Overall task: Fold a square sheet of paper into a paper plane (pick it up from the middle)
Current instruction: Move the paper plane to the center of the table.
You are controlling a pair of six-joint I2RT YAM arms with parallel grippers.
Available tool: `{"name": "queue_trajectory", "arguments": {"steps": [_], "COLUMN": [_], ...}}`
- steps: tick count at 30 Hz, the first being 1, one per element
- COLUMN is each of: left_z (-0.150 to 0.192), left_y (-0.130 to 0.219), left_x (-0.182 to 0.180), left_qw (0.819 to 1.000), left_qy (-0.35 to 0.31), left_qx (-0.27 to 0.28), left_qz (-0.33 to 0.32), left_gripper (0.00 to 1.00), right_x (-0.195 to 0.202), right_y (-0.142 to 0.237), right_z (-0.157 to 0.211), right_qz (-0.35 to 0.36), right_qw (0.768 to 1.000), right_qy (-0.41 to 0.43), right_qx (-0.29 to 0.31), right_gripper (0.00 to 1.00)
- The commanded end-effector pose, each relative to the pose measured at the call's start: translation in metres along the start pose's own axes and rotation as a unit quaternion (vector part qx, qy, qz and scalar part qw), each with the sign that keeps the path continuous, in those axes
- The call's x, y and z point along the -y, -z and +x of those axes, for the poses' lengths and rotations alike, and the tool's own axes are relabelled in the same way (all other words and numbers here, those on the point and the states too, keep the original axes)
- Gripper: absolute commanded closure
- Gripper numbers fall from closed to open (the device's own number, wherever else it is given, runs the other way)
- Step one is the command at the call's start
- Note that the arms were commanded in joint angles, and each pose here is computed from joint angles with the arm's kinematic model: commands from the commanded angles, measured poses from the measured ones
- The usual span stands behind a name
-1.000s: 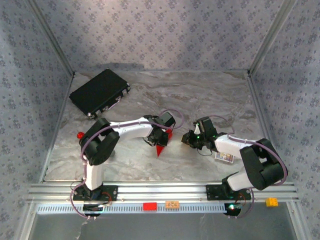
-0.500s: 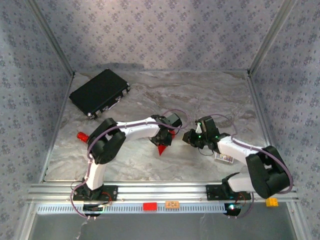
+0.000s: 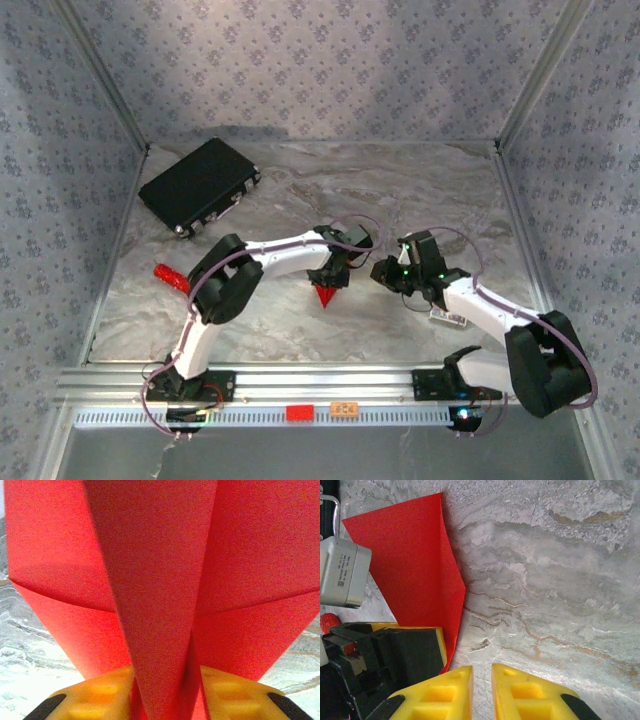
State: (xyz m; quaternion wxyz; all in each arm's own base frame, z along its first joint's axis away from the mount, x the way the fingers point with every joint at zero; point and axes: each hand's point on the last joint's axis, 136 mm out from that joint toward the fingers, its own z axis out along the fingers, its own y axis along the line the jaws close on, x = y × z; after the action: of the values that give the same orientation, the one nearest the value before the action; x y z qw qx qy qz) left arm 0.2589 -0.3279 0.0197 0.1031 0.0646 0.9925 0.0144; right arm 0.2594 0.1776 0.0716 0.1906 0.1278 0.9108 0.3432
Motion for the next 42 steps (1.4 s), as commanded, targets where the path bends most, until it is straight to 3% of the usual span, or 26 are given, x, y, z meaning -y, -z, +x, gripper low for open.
{"name": "queue_trajectory", "arguments": {"steps": [1,19,29,42], "left_z": [0.013,0.010,-0.007,-0.010], "left_y": [-0.026,-0.022,0.015,0.031], "left_x": [-0.008,-0.005,-0.001,-0.002], "left_qw": [0.999,0.999,0.999,0.998], "left_qy": [0.008,0.018,0.041,0.052], "left_qx": [-0.029,-0.030,0.000,0.007], "left_qz": [-0.035,-0.019,0.021,0.036], "left_gripper": [0.69,0.63,0.62,0.62], "right_x": [0.012,0.012,0.009,0.010], "right_y": [0.003,0.004,0.011,0.017], "right_z": [0.003,-0.001,-0.010,-0.015], "right_qz": [0.017,0.016,0.022,0.024], "right_qw": [1.000,1.000,1.000,0.999], "right_qy": [-0.002,-0.006,0.002,0.002], "right_qx": [0.001,0.004,0.014,0.021], "right_gripper": [0.80,0.80,0.80,0.79]}}
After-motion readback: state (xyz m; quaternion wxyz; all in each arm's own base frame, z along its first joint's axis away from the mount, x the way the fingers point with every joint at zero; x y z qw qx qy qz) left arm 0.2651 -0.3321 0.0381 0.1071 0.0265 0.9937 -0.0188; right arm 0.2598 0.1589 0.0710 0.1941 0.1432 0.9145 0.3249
